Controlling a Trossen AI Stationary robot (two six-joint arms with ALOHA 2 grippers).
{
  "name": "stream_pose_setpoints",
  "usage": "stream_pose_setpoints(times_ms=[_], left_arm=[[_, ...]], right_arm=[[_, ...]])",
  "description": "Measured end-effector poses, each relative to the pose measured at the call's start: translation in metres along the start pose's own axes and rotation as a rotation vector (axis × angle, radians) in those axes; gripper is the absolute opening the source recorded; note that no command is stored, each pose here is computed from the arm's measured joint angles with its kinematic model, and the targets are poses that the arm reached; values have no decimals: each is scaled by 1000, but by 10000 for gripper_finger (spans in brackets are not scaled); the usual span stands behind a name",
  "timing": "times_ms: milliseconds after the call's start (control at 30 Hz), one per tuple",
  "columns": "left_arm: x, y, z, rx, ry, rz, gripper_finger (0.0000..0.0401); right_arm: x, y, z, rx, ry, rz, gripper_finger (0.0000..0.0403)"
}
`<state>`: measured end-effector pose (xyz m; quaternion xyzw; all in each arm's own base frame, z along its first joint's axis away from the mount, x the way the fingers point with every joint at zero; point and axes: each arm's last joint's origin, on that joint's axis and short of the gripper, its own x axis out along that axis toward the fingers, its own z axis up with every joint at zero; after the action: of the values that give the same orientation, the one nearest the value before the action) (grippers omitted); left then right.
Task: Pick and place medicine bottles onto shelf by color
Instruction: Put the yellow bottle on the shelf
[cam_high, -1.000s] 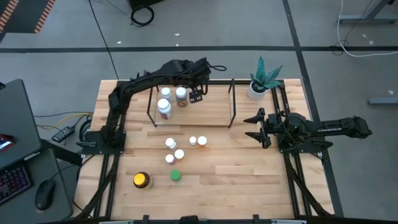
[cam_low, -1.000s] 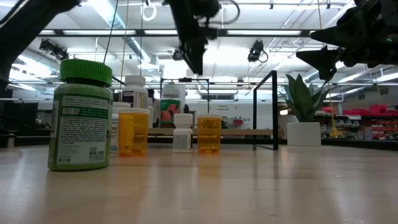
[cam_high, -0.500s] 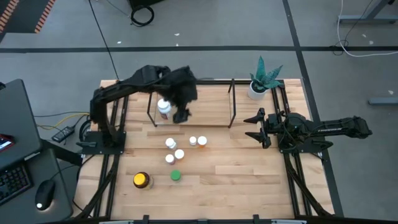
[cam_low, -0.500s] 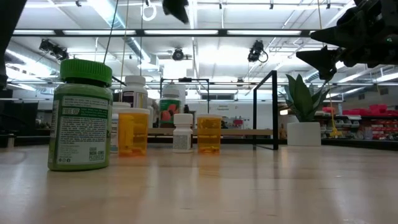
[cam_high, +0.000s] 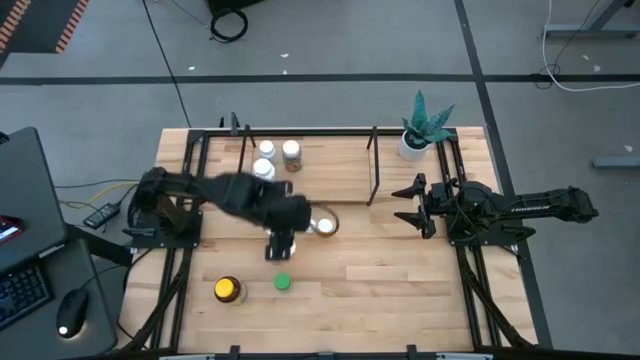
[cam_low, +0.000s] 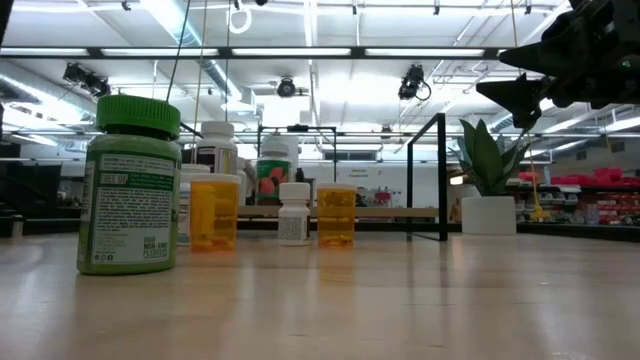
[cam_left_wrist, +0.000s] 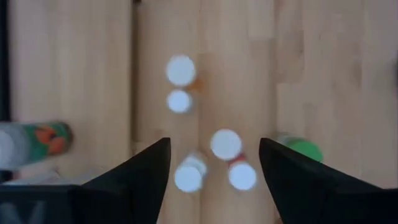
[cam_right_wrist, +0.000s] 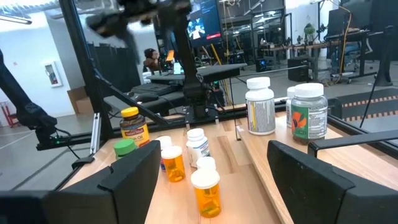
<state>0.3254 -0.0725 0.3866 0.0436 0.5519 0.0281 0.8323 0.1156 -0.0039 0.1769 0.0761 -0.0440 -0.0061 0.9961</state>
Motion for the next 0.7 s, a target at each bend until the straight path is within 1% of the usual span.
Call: stream_pose_setpoints(times_ms=[67,133,233,300,400,533,700], left_arm=[[8,-16,-4,-23,5,-12,239],[17,-32,-12,-48,50,-15,231],[26,-53,-23,-118,96,-29,220],[26,-66,-31,-175,129,-29,215],[22,-83,-40,-284,143,-29,213],[15,-104,-53,-403,165,-5,232],[7,-123,-69,-490,171,33,286]], right_arm=[[0,0,0,0,1,0,303],[0,0,0,0,1,0,303],[0,0,0,0,0,0,303],[0,0,0,0,1,0,303],[0,0,0,0,1,0,303],[0,0,0,0,1,0,303],[0,0,0,0,1,0,303]])
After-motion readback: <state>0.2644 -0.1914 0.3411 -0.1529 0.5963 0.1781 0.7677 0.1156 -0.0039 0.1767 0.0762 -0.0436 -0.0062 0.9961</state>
